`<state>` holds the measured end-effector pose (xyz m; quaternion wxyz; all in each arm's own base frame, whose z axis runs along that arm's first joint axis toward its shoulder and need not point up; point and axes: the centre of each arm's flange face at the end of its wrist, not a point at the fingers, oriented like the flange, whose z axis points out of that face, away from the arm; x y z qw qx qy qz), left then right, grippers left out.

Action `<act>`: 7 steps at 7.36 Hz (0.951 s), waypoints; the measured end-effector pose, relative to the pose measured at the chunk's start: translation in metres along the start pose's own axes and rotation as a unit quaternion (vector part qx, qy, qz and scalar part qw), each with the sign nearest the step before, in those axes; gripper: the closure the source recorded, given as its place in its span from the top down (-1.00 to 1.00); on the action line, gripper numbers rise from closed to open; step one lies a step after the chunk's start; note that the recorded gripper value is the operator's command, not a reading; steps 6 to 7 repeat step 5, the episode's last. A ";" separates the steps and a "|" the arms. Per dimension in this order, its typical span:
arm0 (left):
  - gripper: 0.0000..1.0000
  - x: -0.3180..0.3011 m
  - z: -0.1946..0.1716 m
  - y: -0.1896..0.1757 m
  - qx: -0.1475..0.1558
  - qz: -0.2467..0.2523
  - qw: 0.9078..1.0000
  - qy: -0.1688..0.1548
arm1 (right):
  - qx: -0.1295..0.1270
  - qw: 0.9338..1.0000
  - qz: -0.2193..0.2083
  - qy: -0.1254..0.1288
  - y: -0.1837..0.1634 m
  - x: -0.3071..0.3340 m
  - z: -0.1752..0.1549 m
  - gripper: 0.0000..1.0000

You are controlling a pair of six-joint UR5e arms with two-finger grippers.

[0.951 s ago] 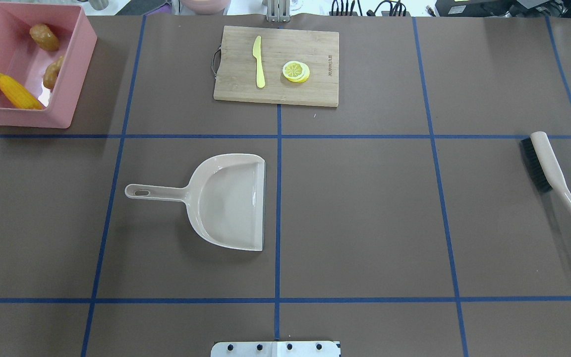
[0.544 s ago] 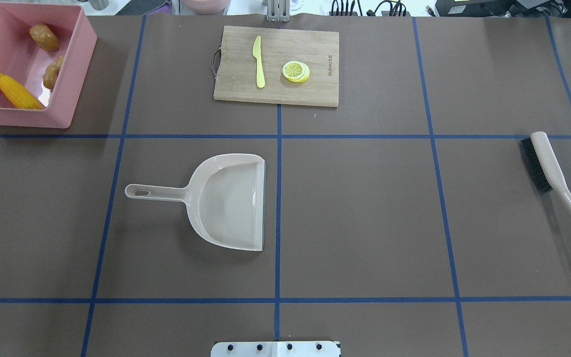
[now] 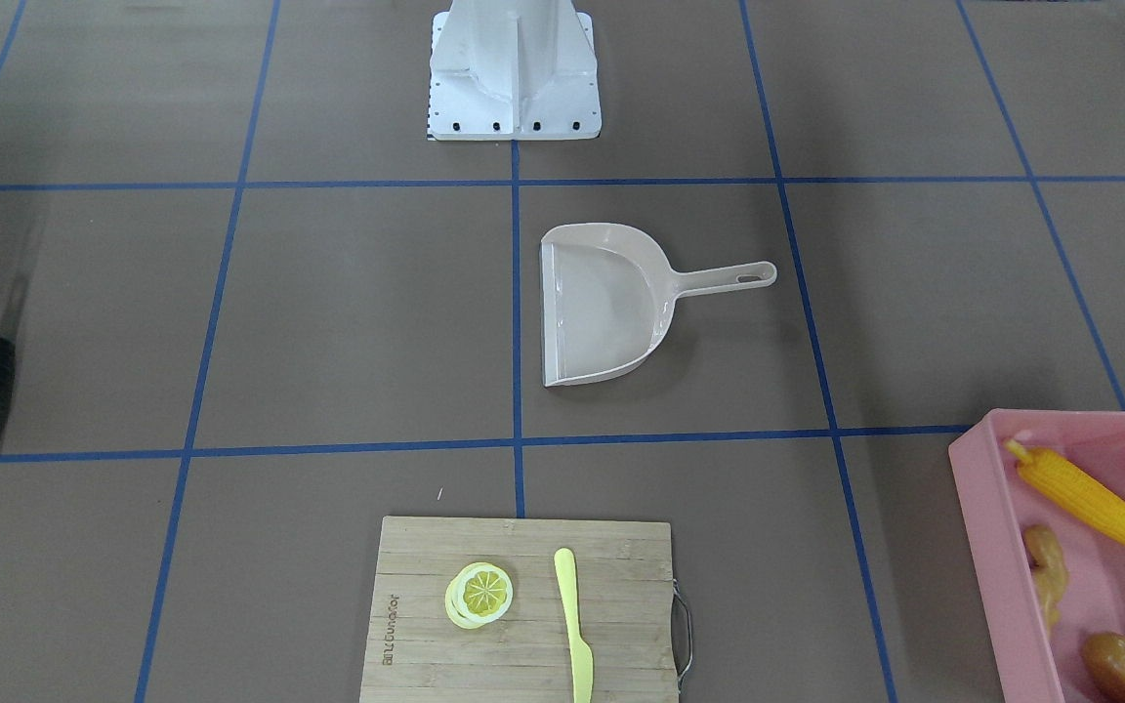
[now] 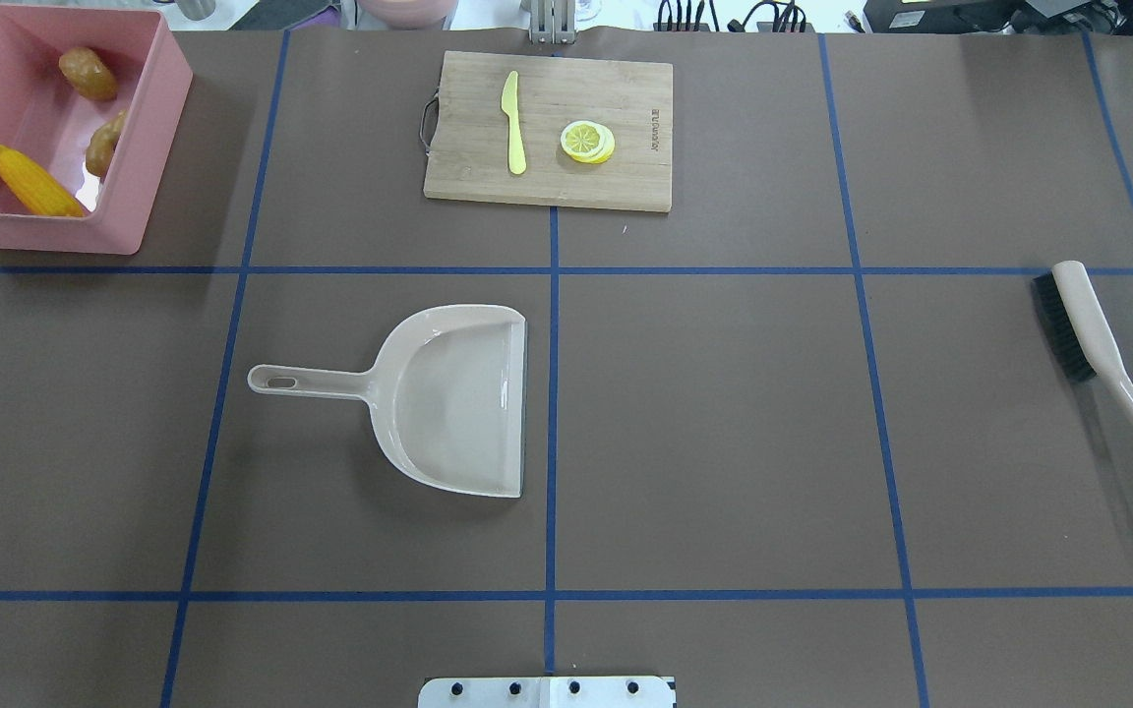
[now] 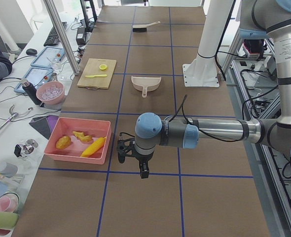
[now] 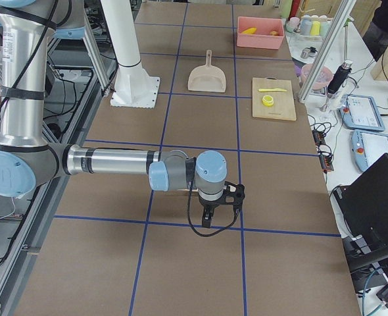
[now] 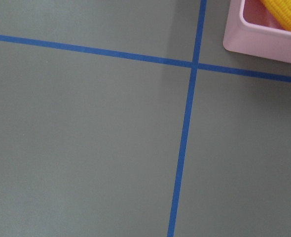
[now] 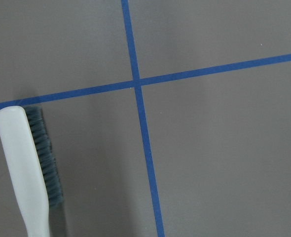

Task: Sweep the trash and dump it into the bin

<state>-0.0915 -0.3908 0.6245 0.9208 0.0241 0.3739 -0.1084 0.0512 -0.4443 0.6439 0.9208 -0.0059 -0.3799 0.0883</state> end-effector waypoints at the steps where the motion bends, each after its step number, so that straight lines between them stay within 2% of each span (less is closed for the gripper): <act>1: 0.97 -0.006 -0.002 0.002 0.002 0.010 1.000 -0.001 | 0.000 1.000 0.000 0.000 0.001 0.000 0.000 1.00; 3: 0.97 -0.018 0.007 0.003 -0.006 0.036 0.999 -0.002 | -0.001 1.000 0.001 0.001 0.001 0.001 0.000 1.00; 7: 0.97 -0.025 0.015 0.000 -0.010 0.041 0.999 -0.004 | -0.003 1.000 0.003 0.002 0.002 0.002 0.001 1.00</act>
